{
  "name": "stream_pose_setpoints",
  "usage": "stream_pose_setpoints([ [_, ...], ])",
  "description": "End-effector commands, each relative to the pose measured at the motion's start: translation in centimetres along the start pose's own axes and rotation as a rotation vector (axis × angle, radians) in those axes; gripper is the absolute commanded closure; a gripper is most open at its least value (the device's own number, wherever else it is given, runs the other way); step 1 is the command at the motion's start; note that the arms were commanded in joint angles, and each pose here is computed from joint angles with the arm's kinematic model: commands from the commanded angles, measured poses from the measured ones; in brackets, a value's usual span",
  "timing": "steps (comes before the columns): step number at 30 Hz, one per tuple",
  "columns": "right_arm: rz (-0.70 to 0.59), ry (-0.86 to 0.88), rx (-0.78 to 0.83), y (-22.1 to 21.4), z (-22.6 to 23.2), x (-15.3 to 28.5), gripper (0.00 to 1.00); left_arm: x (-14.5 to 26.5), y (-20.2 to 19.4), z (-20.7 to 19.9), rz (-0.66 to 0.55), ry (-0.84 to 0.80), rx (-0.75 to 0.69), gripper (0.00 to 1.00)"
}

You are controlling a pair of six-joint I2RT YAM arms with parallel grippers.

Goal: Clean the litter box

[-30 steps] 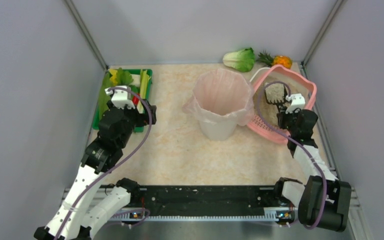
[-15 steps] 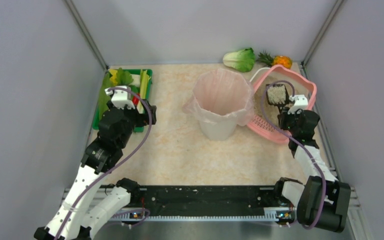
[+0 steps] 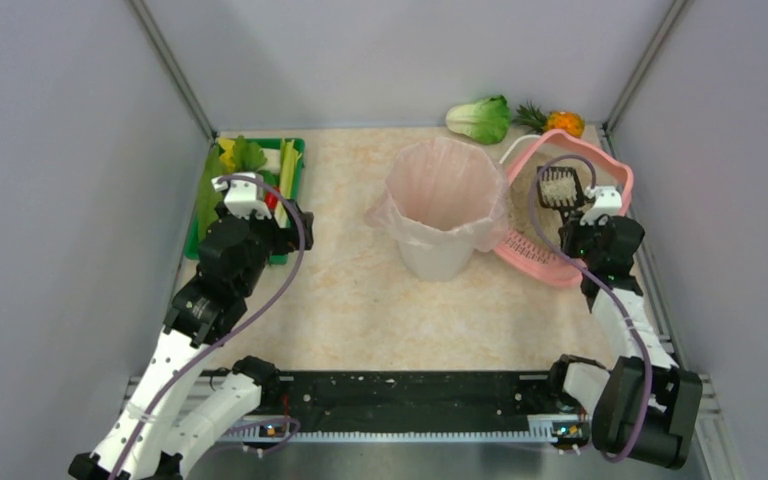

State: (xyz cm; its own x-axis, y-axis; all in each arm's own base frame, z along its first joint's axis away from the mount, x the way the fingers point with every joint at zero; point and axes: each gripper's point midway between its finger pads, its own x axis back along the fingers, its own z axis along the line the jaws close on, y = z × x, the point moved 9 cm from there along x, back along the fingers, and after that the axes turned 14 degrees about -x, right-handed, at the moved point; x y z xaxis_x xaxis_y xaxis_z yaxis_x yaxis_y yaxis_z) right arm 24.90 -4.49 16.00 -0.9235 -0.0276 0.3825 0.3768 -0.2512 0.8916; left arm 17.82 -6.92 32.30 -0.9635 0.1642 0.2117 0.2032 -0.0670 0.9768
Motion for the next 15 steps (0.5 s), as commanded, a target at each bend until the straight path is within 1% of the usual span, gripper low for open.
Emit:
stream_pose_setpoints([
  [1, -0.104, 0.121, 0.072, 3.5, 1.4, 0.5, 1.0, 0.0, 0.8, -0.2, -0.065, -0.017, 0.027, 0.01],
  [2, -0.105, 0.116, 0.069, 3.7, 1.4, 0.6, 1.0, 0.0, 0.9, -0.2, -0.066, -0.017, 0.027, 0.01],
  [4, -0.113, -0.046, 0.016, 3.6, 0.1, 0.7, 1.0, 0.0, 0.8, -0.2, -0.064, -0.015, 0.028, 0.01],
  [5, -0.097, -0.04, 0.036, 3.4, 0.0, 0.6, 1.0, 0.0, 0.8, -0.2, -0.066, -0.016, 0.027, 0.01],
  [7, -0.061, 0.122, 0.089, 3.2, 1.3, 0.5, 1.0, 0.1, 0.9, -0.2, -0.067, -0.016, 0.026, 0.01],
  [8, -0.069, 0.078, 0.059, 3.3, 1.0, 0.5, 1.0, 0.1, 0.8, -0.2, -0.066, -0.014, 0.024, 0.01],
  [9, -0.084, -0.029, 0.026, 3.2, 0.1, 0.6, 1.0, 0.1, 0.8, -0.1, -0.067, -0.01, 0.024, 0.01],
  [10, -0.088, -0.067, 0.025, 3.1, -0.2, 0.6, 1.0, 0.1, 0.8, -0.1, -0.067, -0.01, 0.025, 0.01],
  [11, -0.076, -0.007, 0.062, 3.0, 0.2, 0.6, 1.0, 0.1, 0.8, -0.1, -0.069, -0.012, 0.025, 0.01],
  [12, -0.066, 0.1, 0.097, 3.0, 1.0, 0.6, 1.0, 0.1, 0.8, -0.1, -0.068, -0.013, 0.025, 0.01],
  [13, -0.07, 0.126, 0.098, 3.2, 1.3, 0.6, 1.0, 0.2, 0.7, -0.1, -0.066, -0.013, 0.024, 0.01],
  [15, -0.111, -0.047, 0.039, 3.6, 0.1, 0.8, 1.0, 0.1, 0.6, -0.1, -0.065, -0.011, 0.026, 0.01],
])
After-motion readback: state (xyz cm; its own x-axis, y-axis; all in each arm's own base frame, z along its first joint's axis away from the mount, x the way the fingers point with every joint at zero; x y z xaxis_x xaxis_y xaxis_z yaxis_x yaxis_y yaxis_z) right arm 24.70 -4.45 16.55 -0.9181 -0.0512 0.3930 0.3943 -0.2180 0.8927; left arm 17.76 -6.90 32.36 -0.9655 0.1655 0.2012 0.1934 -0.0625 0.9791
